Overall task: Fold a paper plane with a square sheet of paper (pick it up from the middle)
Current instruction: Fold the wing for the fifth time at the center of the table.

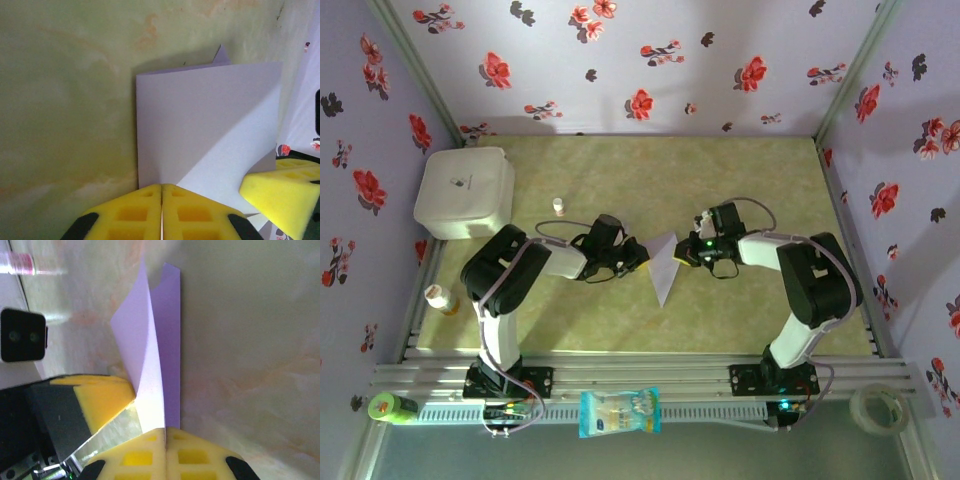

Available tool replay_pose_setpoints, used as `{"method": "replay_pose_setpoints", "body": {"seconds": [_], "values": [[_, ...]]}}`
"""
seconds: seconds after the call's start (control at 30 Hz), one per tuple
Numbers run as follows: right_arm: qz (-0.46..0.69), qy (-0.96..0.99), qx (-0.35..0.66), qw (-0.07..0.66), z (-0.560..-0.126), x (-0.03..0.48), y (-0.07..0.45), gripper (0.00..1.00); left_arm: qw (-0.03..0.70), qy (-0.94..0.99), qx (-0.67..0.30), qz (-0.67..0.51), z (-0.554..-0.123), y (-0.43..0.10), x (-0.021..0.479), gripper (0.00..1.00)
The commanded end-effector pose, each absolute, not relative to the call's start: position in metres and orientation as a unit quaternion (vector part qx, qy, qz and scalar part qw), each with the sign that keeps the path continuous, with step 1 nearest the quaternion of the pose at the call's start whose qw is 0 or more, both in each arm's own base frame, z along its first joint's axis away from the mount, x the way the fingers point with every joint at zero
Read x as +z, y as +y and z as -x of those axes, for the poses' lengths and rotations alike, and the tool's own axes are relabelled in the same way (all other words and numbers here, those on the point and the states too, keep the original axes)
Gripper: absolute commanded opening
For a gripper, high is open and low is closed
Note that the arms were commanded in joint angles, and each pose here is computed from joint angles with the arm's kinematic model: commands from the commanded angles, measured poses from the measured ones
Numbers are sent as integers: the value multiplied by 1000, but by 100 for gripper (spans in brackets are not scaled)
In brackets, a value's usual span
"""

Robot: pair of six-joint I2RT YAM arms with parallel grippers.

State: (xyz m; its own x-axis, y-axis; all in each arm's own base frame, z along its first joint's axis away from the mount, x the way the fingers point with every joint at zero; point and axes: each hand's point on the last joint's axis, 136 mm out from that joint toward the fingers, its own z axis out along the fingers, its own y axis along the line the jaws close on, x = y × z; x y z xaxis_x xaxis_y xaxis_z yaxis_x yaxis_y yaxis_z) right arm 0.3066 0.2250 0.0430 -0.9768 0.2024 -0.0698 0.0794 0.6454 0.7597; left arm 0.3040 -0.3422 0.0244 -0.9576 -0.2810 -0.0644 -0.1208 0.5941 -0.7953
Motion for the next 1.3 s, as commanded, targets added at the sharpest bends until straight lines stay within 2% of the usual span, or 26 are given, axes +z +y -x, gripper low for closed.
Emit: {"method": "replay_pose_setpoints", "body": {"seconds": [0.0, 0.27, 0.43, 0.77, 1.13, 1.27], "values": [[-162, 895, 407, 88, -312, 44, 214, 3, 100, 889, -435, 102, -300, -340, 37, 12], [-264, 878, 375, 141, -305, 40, 204, 4, 105, 866, -475, 115, -303, -359, 68, 14], [-292, 868, 362, 176, -299, 42, 202, 5, 91, 871, -468, 117, -299, -364, 54, 13], [-285, 868, 369, 172, -292, 40, 206, 8, 68, 889, -438, 113, -287, -367, 20, 10], [-217, 873, 403, 170, -291, 48, 207, 27, 37, 919, -380, 101, -268, -350, -23, 7], [-194, 863, 436, 165, -297, 57, 209, 29, 34, 921, -374, 100, -266, -349, -28, 6]]}}
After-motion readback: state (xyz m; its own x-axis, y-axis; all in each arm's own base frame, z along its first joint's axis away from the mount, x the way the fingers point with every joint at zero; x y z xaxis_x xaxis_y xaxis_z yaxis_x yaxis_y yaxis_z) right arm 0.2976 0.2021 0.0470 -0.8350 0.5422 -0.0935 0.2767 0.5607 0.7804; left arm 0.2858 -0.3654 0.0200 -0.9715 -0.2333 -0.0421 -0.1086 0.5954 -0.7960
